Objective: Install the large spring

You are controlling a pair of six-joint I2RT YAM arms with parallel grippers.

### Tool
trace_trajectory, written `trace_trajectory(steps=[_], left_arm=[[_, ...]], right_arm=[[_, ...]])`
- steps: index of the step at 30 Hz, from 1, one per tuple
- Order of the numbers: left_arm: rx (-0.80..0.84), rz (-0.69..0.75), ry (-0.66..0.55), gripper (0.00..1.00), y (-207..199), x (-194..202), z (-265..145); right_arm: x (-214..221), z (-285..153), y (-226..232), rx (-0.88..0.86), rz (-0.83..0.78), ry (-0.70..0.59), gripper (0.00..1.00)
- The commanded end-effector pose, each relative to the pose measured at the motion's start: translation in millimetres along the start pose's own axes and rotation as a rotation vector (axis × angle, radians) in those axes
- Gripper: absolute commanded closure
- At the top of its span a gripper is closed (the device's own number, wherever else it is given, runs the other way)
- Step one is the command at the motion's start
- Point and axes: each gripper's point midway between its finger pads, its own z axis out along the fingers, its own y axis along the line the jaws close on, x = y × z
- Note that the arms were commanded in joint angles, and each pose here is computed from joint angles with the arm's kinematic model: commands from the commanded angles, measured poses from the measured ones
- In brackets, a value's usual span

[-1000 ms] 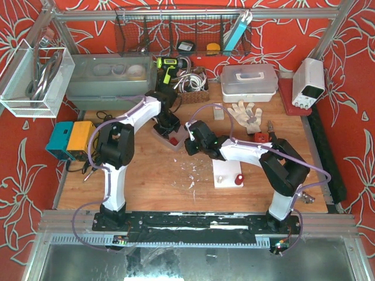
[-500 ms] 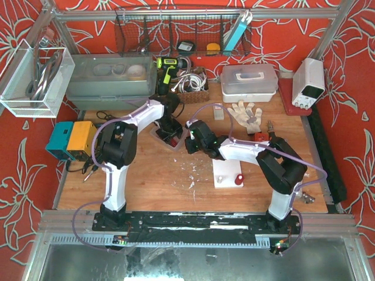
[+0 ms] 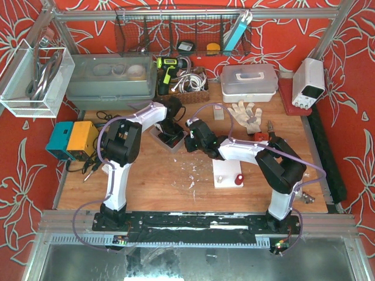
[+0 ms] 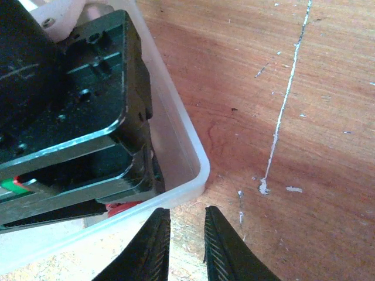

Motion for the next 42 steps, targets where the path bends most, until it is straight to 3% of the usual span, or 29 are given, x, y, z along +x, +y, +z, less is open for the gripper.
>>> trace_trajectory(steps=[1,6,11,17,24,27,33,37,42], left_arm=[[-0.046,-0.019,-0.001,0.57,7.3,-3.4,10.1],[-0.035,-0.015,0.001,0.70,4.3,-6.4,9.0],[0.034,0.005,-0.069,0.77,-13.7,-18.4,-22.3],[0.115,0.035,-0.205,0.84,-29.7,-30.8,-73.7],[0.165,0.078,-0.345,0.88,-22.9,-36.2,-105.8],[0.194,0.145,-0.465,0.91,-22.9,-41.6,-124.9],[0.413,0.472,-0.769,0.95,-48.3,-24.0,-188.8],[0.611,0.795,-0.980,0.96,-64.7,21.0,-225.7],[0.795,1.252,-1.110,0.98,-71.0,98.8,-230.1]], right_arm=[[-0.9,1.1,-8.7,0.037,0.016,-0.020,0.78],[-6.6,-8.5,-10.0,0.044,0.011,-0.038,0.77],[-14.6,-28.0,-10.6,0.043,-0.001,-0.057,0.75],[-29.8,-66.9,-12.0,0.035,-0.017,-0.100,0.71],[-44.9,-122.7,-22.9,0.051,-0.026,-0.158,0.65],[-47.5,-145.8,-29.8,0.068,-0.026,-0.177,0.57],[-48.0,-190.0,-46.5,0.112,-0.014,-0.217,0.33],[-46.1,-213.9,-55.5,0.134,-0.021,-0.225,0.20],[-38.4,-235.2,-59.5,0.131,-0.032,-0.189,0.07]])
